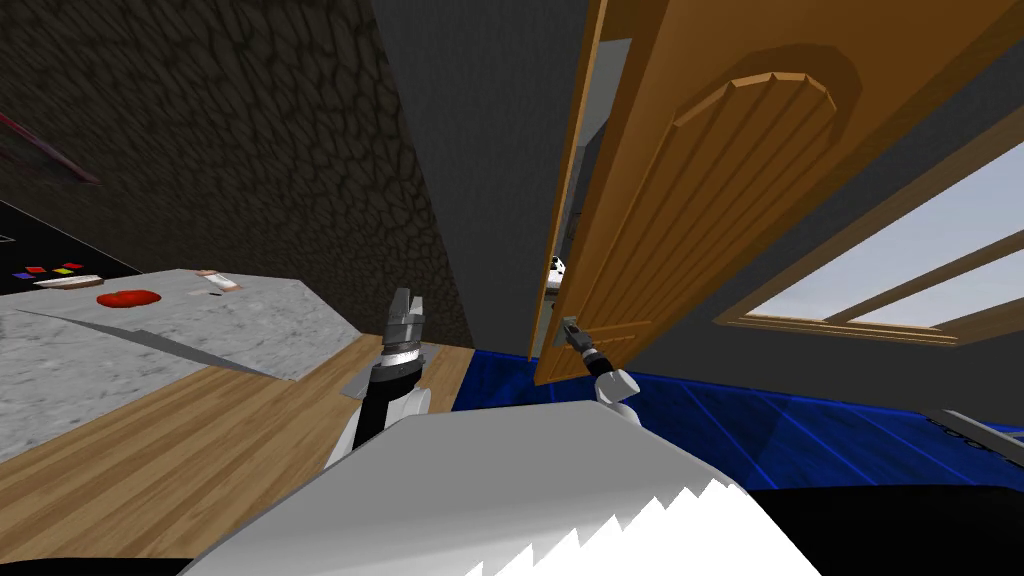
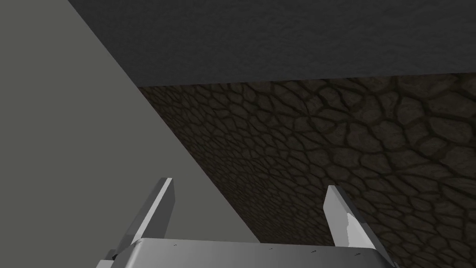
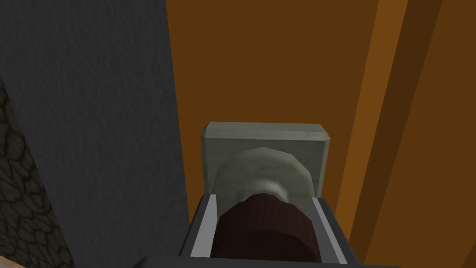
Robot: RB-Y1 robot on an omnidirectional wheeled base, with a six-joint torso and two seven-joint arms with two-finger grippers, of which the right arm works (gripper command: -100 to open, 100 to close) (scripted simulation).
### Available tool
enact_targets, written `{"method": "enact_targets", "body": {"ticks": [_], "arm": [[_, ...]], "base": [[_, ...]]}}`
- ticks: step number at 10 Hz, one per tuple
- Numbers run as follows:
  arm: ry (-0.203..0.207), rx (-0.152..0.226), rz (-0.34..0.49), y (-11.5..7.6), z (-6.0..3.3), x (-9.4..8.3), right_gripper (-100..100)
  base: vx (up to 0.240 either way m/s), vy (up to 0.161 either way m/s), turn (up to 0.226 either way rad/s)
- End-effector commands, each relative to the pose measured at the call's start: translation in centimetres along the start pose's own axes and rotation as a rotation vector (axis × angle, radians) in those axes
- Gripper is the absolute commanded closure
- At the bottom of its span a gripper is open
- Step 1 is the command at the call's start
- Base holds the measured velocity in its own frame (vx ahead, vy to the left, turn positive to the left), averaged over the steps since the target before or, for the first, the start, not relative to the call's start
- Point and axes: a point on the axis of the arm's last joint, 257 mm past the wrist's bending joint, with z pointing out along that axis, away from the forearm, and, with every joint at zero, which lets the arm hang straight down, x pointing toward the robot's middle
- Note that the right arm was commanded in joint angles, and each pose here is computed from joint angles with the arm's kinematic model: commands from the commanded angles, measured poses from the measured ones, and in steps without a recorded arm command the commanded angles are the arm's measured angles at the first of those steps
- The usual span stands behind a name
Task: Pull the door open
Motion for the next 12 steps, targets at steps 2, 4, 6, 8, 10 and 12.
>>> {"method": "enact_targets", "body": {"ticks": [2,4,6,8,10,12], "arm": [[0.004,0.045,0.002,-0.7,-0.42,0.1,100],[0.006,0.080,0.005,-1.1,-0.77,0.1,100],[0.008,0.116,0.008,-1.6,-1.17,0.2,100],[0.005,0.118,0.008,-1.7,-1.25,0.1,100],[0.003,0.151,0.010,-2.0,-1.73,0.0,100],[0.005,0.179,0.010,-2.1,-2.09,0.0,100]], "base": [[-0.208,-0.111,0.101],[-0.204,-0.113,0.091],[-0.232,-0.126,0.092],[-0.154,-0.081,0.053],[-0.193,-0.096,0.121],[-0.189,-0.121,0.101]]}}
